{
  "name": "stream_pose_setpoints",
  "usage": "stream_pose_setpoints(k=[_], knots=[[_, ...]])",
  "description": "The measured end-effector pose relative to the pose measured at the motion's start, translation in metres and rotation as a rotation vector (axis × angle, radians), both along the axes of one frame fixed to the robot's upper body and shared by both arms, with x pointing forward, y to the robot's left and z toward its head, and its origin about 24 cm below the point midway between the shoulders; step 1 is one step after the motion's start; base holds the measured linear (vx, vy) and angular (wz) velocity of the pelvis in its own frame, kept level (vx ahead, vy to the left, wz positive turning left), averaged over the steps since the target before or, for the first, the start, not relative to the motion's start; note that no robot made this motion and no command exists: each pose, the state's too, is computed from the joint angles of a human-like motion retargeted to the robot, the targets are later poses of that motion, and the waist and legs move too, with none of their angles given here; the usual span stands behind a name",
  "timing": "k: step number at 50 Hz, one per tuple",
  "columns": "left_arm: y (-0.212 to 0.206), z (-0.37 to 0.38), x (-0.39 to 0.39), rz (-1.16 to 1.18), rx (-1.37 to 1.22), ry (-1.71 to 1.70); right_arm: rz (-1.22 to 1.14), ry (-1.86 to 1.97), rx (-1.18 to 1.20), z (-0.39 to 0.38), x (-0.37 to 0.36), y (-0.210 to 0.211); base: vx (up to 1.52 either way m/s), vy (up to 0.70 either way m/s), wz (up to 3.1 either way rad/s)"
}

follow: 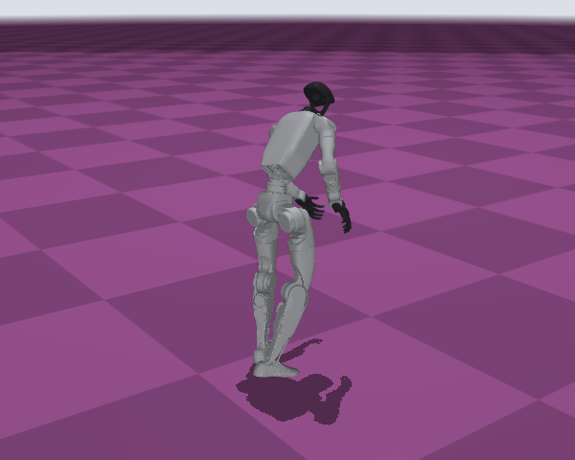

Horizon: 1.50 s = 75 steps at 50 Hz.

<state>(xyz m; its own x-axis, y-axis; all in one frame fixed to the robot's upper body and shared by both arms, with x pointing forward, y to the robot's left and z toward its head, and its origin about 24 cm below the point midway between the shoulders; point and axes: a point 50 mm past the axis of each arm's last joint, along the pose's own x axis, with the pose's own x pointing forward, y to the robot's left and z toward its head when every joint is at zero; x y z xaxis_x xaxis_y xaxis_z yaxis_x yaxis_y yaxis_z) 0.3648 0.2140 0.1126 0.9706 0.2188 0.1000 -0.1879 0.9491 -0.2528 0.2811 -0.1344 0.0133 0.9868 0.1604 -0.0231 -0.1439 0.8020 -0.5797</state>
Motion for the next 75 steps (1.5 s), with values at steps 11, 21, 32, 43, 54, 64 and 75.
stream_pose_setpoints(k=[11, 21, 32, 43, 54, 64, 75], knots=[[0.048, -0.118, -0.093, 0.085, -0.256, 0.273, 0.2, -0.202, -0.161, 0.066, 0.05, 0.045, 0.39, -0.23, 1.99], [0.164, -0.148, -0.206, 0.382, -0.067, 0.57, 0.441, -0.387, -0.139, 0.136, 0.043, 0.044, 0.37, -0.26, 1.71], [0.246, -0.144, -0.405, 1.13, -0.208, 0.948, 0.911, -0.852, -0.221, 0.268, -0.013, 0.139, 0.27, -0.25, 0.82], [0.272, -0.074, -0.488, 1.701, -0.136, 0.942, 1.26, -1.704, -0.377, 0.325, -0.155, 0.205, 0.34, -0.54, 0.14], [0.203, -0.157, -0.483, 1.748, -0.156, 1.34, 1.174, -1.583, -0.057, 0.277, -0.149, 0.132, 0.38, -0.72, -0.89], [0.097, -0.196, -0.182, 1.267, -0.204, 1.034, 0.621, -1.022, -0.246, 0.205, -0.089, 0.011, 0.43, -0.24, -0.91], [0.095, 0.254, 0.004, 0.656, -0.639, -0.329, -0.018, -0.299, -0.115, 0.08, -0.068, -0.086, 0.44, 0.01, -1.11]])
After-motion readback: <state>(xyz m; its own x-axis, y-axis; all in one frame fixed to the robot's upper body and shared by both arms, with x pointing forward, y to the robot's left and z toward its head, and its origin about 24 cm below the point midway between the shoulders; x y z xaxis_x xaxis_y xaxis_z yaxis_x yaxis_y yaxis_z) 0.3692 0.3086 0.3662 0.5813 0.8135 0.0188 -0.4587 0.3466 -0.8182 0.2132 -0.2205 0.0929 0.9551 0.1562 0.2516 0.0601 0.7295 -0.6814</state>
